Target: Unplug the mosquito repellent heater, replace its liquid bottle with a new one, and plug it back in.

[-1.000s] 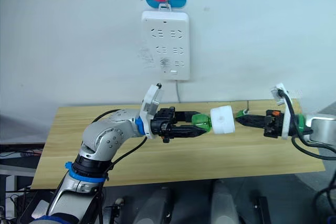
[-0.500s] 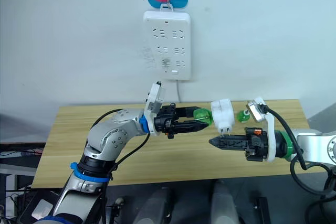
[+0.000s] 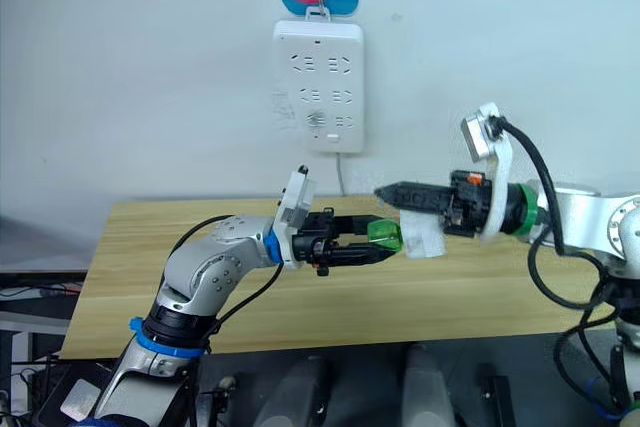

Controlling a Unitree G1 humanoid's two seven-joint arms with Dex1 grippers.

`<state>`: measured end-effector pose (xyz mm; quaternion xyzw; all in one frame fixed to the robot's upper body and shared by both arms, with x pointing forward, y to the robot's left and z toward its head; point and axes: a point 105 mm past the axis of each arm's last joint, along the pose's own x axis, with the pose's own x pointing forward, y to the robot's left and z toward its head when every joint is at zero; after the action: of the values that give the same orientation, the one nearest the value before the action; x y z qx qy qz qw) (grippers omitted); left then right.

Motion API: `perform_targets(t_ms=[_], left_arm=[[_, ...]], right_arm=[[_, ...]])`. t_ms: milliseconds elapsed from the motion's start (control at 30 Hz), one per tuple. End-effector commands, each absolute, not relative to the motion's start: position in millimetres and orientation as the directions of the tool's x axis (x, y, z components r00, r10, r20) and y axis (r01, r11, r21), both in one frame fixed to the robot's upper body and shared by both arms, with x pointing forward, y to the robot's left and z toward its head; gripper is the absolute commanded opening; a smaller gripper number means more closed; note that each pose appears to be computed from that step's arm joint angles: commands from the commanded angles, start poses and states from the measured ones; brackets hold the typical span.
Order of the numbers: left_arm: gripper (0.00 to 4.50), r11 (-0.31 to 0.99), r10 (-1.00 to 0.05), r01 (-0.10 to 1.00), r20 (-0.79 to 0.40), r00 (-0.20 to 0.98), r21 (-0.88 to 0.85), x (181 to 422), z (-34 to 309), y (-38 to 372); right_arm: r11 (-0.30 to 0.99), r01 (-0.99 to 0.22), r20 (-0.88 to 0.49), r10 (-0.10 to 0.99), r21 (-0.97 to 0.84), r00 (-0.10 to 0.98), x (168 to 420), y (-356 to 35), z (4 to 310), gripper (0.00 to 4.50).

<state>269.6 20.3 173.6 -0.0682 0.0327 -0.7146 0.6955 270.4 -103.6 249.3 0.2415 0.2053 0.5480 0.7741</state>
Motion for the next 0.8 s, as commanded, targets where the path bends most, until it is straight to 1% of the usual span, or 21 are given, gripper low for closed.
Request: perform_targets(t_ms=[33,133,300,400,467,800], left_arm=[[2.26,-0.1,-0.993,0.989,0.07,-0.093,-0.11,255.5,181.9,16.7],[2.26,-0.111,-0.992,0.986,0.066,-0.103,-0.121,253.7,181.4,17.8],[2.26,-0.118,-0.991,0.979,0.075,-0.107,-0.165,254.0,183.0,19.6],[2.26,-0.131,-0.99,0.972,0.086,-0.116,-0.193,253.2,185.5,20.1],[2.26,-0.117,-0.99,0.971,0.107,-0.097,-0.209,256.6,189.9,19.5],[2.26,-0.09,-0.991,0.971,0.116,-0.066,-0.221,263.4,195.1,19.8]], right_arm=[[0.398,-0.719,-0.096,0.901,0.569,0.423,288.4,-120.1,245.8,0.02],[0.414,-0.711,-0.113,0.895,0.568,0.431,290.2,-128.4,242.6,0.02],[0.364,-0.725,-0.129,0.924,0.585,0.361,278.2,-133.2,238.3,0.02],[0.374,-0.721,-0.164,0.924,0.584,0.347,274.7,-134.2,227.2,0.02],[0.377,-0.719,-0.186,0.924,0.584,0.334,271.0,-133.5,219.3,0.02],[0.353,-0.712,-0.265,0.934,0.606,0.238,240.9,-130.5,186.3,0.02]])
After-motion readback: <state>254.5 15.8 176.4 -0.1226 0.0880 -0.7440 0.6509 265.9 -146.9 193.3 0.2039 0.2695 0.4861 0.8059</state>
